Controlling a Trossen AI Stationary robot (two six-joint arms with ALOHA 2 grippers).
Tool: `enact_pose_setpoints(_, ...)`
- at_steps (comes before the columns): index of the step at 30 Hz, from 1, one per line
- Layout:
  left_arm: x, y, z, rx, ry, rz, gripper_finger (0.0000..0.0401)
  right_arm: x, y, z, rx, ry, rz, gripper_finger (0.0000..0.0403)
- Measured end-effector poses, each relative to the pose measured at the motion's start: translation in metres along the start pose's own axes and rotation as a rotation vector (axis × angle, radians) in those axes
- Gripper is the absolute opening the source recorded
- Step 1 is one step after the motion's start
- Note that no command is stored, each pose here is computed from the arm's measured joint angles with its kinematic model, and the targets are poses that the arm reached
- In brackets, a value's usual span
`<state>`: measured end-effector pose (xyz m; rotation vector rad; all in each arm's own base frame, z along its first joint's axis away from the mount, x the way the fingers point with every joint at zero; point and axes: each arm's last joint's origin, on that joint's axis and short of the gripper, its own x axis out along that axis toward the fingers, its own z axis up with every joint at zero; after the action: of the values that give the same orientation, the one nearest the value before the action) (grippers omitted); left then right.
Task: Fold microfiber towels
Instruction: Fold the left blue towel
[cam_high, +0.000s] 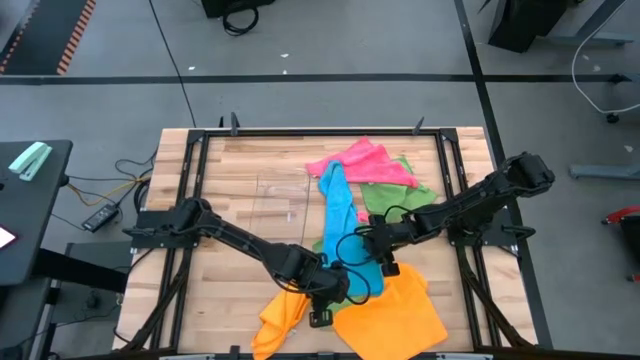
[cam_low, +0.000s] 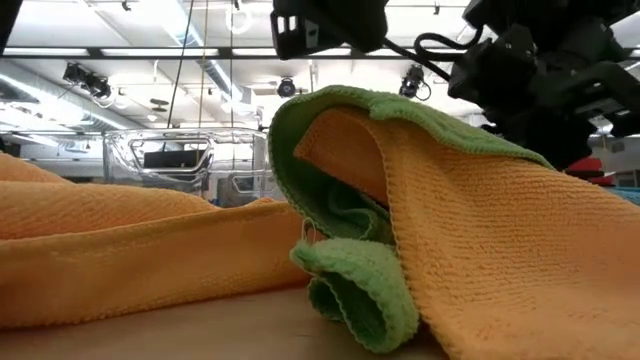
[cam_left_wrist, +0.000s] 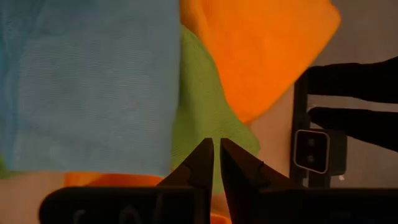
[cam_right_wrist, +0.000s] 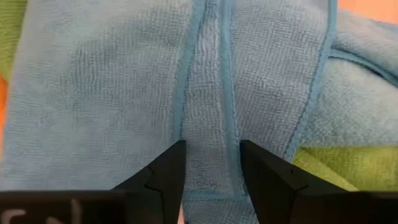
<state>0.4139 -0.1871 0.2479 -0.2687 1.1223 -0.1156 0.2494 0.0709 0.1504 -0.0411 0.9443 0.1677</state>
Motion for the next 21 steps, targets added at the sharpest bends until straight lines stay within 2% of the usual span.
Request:
enact_pose_setpoints(8,-0.002,0.008,0.004,-0.025,-0.002,0.008,0.002,-0.014,0.001,0.003,-0.015,-0.032,0.012,0.0117)
enact_pose_setpoints(13,-0.002,0.016,0.009,-0.032,-0.011,0.016,0.002,-0.009,0.001,-0.002,-0.016,0.022,0.033,0.0086)
enact_pose_setpoints(21,-0.002,0.018,0.011,-0.035,-0.019,0.014,0.0026,-0.006,0.001,-0.003,0.014,0.032,0.036,0.0049)
